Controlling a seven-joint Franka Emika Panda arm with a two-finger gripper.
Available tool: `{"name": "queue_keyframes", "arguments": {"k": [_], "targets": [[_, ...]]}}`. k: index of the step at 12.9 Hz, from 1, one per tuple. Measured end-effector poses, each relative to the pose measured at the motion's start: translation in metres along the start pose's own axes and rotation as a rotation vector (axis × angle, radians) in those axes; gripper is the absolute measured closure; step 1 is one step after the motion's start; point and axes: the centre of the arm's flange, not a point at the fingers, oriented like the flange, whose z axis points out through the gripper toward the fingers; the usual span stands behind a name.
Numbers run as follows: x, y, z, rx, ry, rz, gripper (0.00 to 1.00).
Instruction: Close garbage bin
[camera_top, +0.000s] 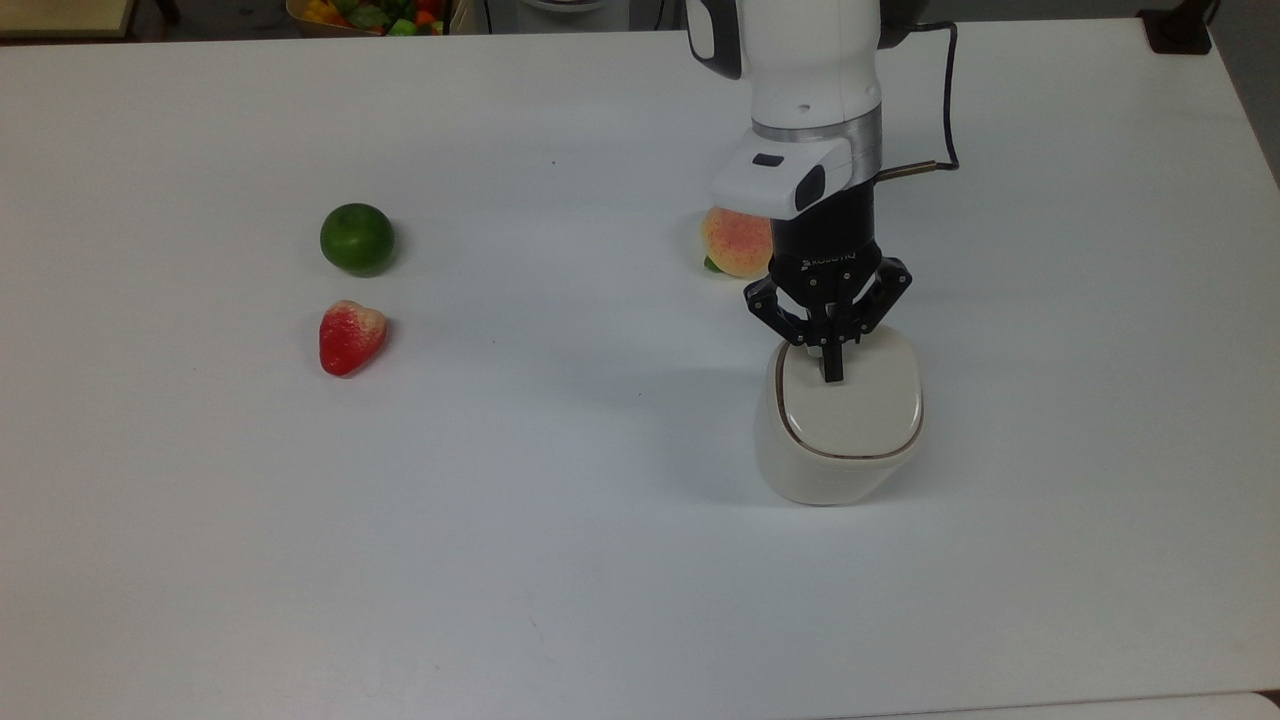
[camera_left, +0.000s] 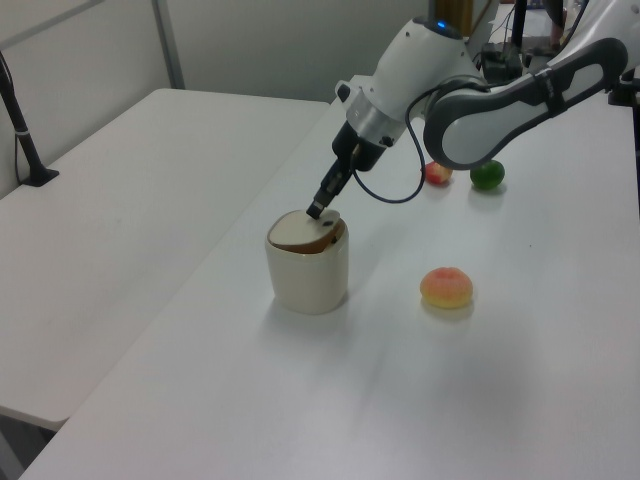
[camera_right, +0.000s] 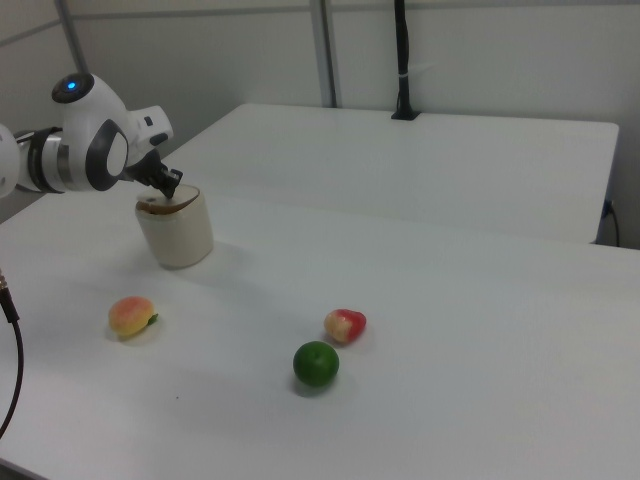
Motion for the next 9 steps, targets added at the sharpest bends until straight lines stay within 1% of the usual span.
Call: {"name": "queue_keyframes", "arguments": {"k": [2,9], "targets": [[-0.0071,-0.0018,0.0055,0.000,-0.017,-0.004,0.99],[-0.0104,-0.0027,0.0078,-0.002,-0.023,-0.009,0.99]]}}
